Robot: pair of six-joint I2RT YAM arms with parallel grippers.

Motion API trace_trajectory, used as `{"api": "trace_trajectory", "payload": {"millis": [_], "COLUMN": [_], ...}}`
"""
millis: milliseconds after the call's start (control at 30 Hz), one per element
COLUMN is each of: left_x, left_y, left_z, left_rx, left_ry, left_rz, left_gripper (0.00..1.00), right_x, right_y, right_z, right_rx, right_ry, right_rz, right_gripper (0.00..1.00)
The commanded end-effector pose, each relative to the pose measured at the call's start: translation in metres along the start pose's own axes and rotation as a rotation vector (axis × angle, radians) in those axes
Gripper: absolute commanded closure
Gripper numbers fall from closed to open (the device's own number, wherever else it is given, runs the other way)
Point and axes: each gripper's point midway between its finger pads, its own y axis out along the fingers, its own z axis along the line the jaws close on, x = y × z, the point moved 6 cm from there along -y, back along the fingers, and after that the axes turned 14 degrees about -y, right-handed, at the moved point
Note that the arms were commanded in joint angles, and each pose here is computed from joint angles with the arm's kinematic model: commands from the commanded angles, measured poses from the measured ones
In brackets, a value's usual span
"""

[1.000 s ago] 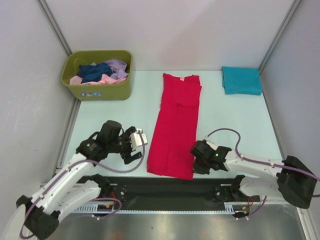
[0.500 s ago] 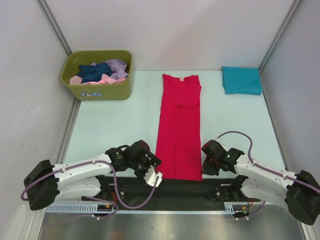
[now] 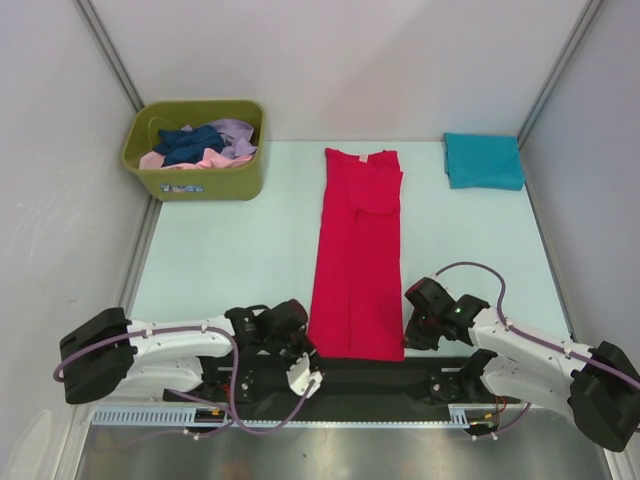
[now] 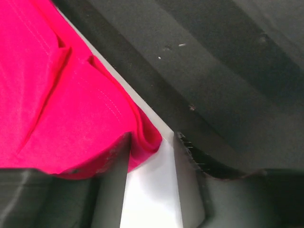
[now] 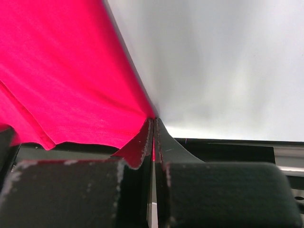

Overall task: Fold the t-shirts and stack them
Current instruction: Fold the tshirt

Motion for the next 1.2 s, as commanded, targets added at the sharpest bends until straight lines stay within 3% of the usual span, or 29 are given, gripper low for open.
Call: {"api": "trace_trajectory", "payload": {"millis": [0,67,100,133,333,433,500,667,733,900,1167], "left_x": [0.006,0.009,0.010,0.011,0.030,0.027,0.017,-0.025,-0.030,-0.065,-0.102], "left_y": [0.003,0.002,0.000,-0.001,-0.027,-0.053,-0.079,-0.099,-0.111,-0.109,-0.091], "left_z": [0.009,0.011,0.014,0.017,0.062,0.090,0.119,0.163,0.190,0.234,0.283], "left_rx": [0.047,0.061,0.074,0.094,0.247,0.252,0.320,0.371,0.412,0.434,0.474], "left_ry": [0.033,0.022,0.015,-0.007,-0.205,-0.398,-0.495,-0.691,-0.732,-0.808,-0.863], "left_rz": [-0.039,-0.048,-0.047,-0.051,-0.113,-0.167,-0.186,-0.159,-0.174,-0.156,-0.108], "left_gripper": [0.69,0.85,0.98,1.00,1.00,1.00,1.00,1.00,1.00,1.00,1.00], "right_x": [-0.002,0.004,0.004,0.008,0.041,0.079,0.101,0.189,0.211,0.270,0.299], "right_y": [-0.003,-0.009,-0.012,-0.016,-0.048,-0.060,-0.055,-0.055,-0.038,-0.034,0.005], "right_z": [-0.001,0.005,0.005,0.007,0.027,0.032,0.032,0.036,0.029,0.042,0.029], "right_rx": [-0.003,0.009,-0.002,0.001,0.033,0.039,0.020,0.031,0.027,0.047,0.050], "right_ry": [-0.020,-0.028,-0.032,-0.037,-0.058,-0.061,-0.101,-0.088,-0.068,-0.084,-0.028], "right_rz": [0.022,0.008,0.011,-0.004,-0.080,-0.148,-0.151,-0.246,-0.207,-0.262,-0.203], "right_gripper": [1.00,1.00,1.00,1.00,1.00,1.00,1.00,1.00,1.00,1.00,1.00]}}
